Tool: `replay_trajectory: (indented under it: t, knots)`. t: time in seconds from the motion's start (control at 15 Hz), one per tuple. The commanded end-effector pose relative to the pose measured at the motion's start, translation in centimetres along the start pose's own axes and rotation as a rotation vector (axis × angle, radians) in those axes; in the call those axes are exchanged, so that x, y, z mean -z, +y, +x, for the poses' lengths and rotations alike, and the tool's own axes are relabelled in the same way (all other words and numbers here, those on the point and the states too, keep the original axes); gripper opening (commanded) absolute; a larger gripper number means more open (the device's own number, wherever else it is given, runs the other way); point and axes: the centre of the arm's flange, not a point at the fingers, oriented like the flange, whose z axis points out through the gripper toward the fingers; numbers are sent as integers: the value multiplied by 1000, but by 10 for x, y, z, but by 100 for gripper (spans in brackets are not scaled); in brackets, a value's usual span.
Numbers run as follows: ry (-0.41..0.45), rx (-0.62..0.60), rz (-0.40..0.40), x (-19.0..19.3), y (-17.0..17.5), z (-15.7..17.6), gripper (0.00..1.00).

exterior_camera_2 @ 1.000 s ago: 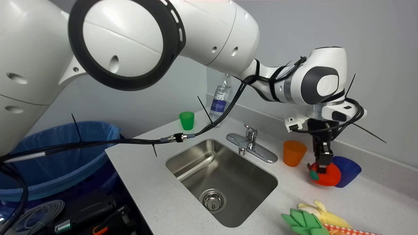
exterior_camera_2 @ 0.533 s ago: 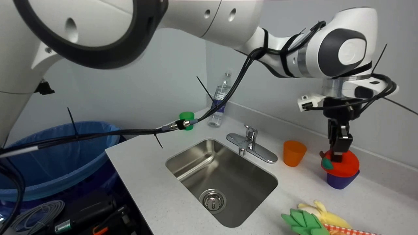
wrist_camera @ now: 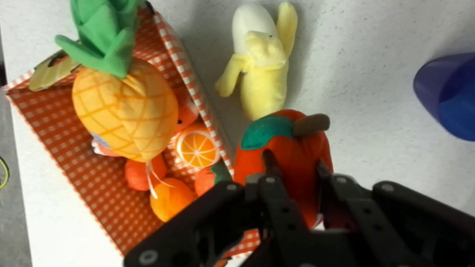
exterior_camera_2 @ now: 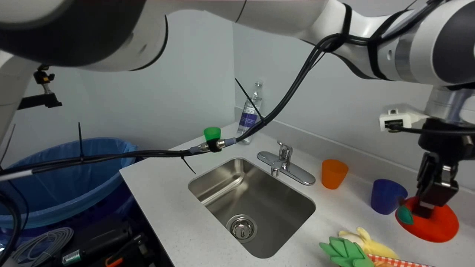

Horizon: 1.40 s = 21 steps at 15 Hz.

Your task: Pick up the orange plush toy from the countertop and put it in the basket.

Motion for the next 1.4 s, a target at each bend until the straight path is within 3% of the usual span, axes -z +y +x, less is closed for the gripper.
replay_trajectory:
  t: [0.0,0.4,0.87,0.93,1.07,1.33]
  knots:
    - [-88,-138,4,-4,36,26,6]
    - [-120,-258,30,-20,72,51,6]
    - [-110,-247,-52,-74,77,41,6]
    - [-111,-249,-67,-81,77,39,48]
    - [-110,-231,-74,-86,76,33,55]
    - [-84,-127,-6,-57,59,7,87]
